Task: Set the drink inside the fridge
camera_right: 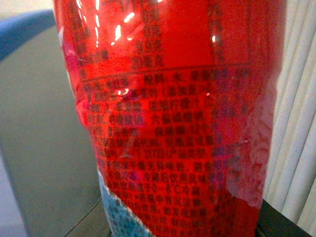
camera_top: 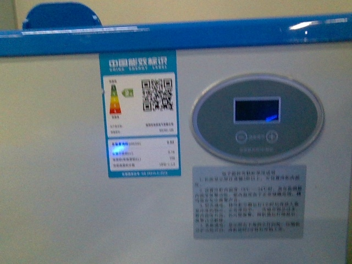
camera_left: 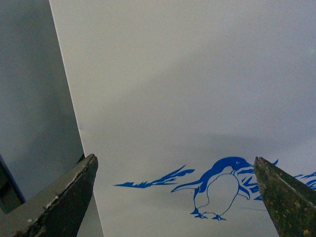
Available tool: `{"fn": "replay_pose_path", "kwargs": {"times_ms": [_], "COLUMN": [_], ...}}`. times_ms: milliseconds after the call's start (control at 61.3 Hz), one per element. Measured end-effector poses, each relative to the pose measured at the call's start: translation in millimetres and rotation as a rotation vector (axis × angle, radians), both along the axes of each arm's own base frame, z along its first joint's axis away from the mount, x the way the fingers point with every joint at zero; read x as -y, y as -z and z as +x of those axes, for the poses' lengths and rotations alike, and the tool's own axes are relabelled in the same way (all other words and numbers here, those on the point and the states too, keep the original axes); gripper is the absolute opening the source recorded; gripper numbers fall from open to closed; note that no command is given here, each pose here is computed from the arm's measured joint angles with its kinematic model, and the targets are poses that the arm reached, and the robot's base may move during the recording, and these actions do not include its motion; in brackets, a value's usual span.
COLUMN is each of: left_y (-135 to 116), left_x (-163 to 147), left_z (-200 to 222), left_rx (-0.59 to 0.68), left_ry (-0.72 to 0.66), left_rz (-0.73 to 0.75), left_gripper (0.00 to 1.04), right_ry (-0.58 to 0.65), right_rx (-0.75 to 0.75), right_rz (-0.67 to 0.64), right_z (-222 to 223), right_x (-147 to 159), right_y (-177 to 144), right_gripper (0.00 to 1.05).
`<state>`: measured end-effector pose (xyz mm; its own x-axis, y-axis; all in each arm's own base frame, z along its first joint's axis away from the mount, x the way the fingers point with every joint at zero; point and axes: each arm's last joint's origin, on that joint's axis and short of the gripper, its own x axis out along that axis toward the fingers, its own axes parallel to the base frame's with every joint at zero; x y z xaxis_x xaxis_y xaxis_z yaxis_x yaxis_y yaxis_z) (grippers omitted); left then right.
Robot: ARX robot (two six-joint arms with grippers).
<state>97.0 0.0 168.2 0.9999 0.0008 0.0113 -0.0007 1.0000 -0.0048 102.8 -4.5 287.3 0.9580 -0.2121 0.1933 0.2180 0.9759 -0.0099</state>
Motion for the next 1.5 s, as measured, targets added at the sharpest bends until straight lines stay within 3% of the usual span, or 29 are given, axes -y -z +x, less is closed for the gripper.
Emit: {"fn": "replay_pose_path", "kwargs": {"times_ms": [1419, 1501], "left_y": [0.1, 0.0], "left_x": [0.0, 0.9], "left_z": [0.0, 4.6], "left_rx": [-0.001, -0.148], "left_ry": [0.001, 0.142], "left_rz": [0.000, -0.050], "left_gripper": [0.97, 0.97], "right_ry": [0.001, 0.002], "right_rx": [0.001, 0.001], "right_rz": [-0.008, -0.007], "right_z": [-0.1, -0.2], "right_x": [0.0, 0.0], "right_y": [-0.4, -0.4], "right_gripper": [0.39, 0.39]}}
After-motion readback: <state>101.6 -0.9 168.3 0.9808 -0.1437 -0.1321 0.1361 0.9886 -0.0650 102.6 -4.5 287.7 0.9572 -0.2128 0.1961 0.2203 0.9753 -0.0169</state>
